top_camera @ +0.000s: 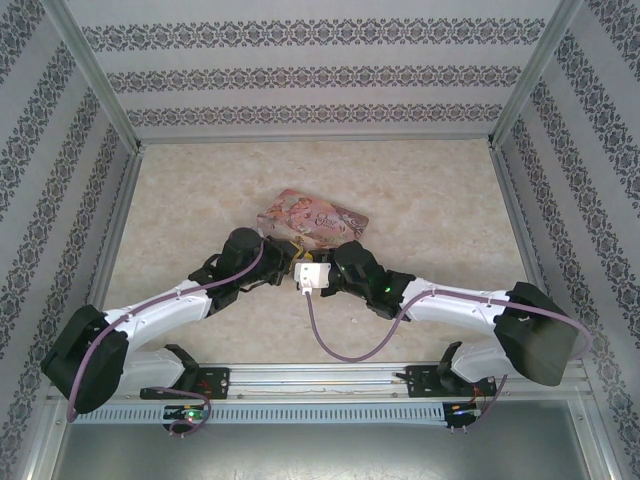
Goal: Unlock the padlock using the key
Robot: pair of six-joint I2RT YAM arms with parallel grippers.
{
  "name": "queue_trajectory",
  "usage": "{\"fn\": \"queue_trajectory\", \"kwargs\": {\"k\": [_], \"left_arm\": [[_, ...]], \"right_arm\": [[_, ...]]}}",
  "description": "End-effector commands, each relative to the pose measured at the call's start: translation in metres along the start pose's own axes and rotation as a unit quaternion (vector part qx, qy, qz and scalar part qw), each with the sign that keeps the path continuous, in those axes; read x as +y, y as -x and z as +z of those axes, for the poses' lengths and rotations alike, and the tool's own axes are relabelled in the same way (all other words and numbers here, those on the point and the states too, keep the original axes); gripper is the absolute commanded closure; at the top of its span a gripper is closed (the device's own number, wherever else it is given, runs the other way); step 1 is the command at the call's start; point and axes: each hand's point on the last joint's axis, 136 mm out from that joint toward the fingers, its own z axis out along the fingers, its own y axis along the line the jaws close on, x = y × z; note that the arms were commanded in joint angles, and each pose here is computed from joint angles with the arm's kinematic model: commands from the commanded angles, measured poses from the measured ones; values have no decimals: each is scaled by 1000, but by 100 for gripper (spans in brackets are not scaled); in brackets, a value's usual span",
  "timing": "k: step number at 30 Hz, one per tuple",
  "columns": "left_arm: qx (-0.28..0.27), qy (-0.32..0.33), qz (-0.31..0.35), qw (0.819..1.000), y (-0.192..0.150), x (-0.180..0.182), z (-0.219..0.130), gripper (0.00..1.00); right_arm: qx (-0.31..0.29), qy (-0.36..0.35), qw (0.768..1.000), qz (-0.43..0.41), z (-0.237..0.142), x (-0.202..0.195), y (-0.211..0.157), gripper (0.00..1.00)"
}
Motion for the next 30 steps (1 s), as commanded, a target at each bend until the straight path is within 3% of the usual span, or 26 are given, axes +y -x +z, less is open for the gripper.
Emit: {"fn": "queue_trajectory", "kwargs": {"k": [1, 12, 19, 30], "left_arm": [[6, -31, 0, 1000, -8, -21, -6, 100], [6, -32, -1, 999, -9, -20, -6, 100], [4, -32, -2, 999, -9, -20, -5, 100], [4, -25, -5, 1000, -9, -13, -1, 100]], "right_arm": [[-12, -18, 1000, -4, 3, -11, 13, 81], [-5, -24, 1000, 10, 10, -13, 11, 89], [-4, -34, 999, 36, 10, -14, 7, 100], [-34, -63, 987, 145, 7, -19, 9, 100]]}}
